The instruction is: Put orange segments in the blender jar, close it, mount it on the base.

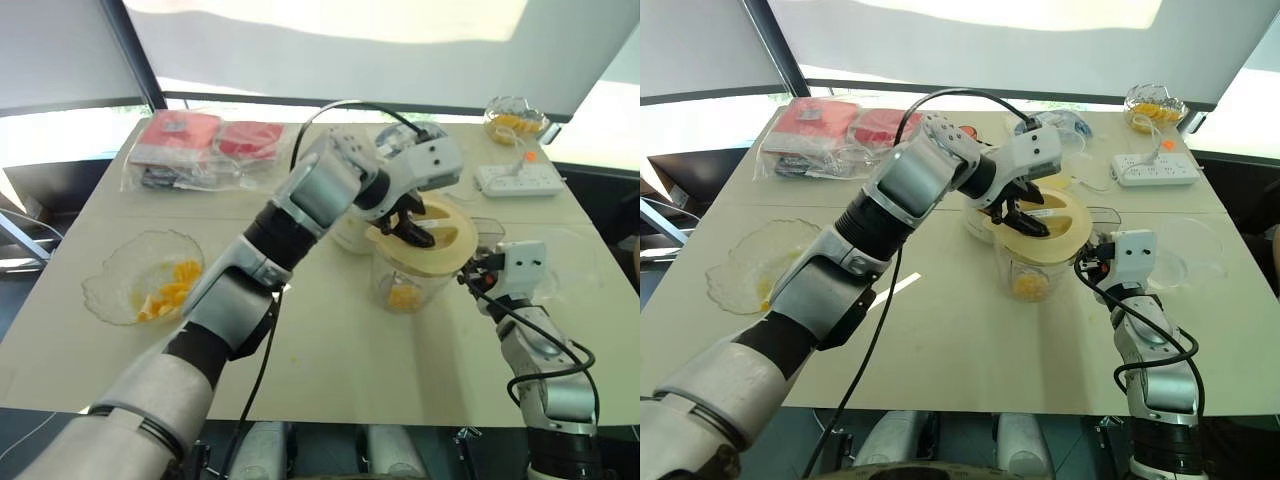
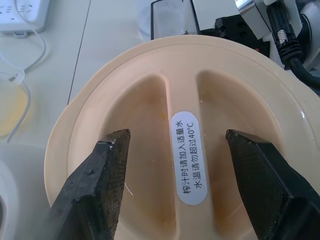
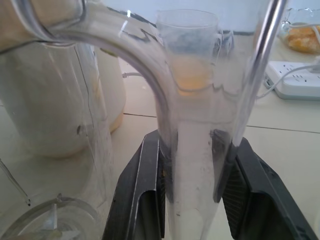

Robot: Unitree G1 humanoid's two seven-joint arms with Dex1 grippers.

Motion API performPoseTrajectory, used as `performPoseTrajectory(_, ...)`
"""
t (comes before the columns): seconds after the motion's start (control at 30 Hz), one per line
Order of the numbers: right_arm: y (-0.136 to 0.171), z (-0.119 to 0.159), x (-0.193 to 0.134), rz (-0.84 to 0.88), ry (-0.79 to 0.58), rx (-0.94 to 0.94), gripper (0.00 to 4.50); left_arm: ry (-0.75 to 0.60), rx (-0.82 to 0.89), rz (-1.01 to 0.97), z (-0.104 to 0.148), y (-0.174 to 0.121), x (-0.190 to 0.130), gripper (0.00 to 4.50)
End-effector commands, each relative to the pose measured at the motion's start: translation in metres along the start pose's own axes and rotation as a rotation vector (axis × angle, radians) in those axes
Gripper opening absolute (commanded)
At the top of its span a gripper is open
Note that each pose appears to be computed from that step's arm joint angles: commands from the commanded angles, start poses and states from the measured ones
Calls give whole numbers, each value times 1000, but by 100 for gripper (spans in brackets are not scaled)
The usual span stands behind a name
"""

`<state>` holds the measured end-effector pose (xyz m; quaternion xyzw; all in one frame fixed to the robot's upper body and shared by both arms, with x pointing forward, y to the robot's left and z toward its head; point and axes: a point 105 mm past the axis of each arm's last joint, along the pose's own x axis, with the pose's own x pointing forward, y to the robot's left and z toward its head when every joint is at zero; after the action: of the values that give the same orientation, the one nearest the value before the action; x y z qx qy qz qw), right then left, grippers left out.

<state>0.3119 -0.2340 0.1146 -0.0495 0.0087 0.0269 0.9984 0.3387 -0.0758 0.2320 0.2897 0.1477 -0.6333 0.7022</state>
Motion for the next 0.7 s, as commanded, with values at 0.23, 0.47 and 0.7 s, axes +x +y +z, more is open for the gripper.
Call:
performPoseTrajectory(0.23,7,-2,-2,30,23,-5,90,-424,22,361,63,52,-86,316)
performPoseTrajectory(0.47,-4,25,-8,-32,-44,77,90,-552,-68,541,-10,60,-142,316)
performPoseTrajectory(0.7,-15,68,-2,-31,-128,107,90,-493,-83,444,-80,-14,-143,316)
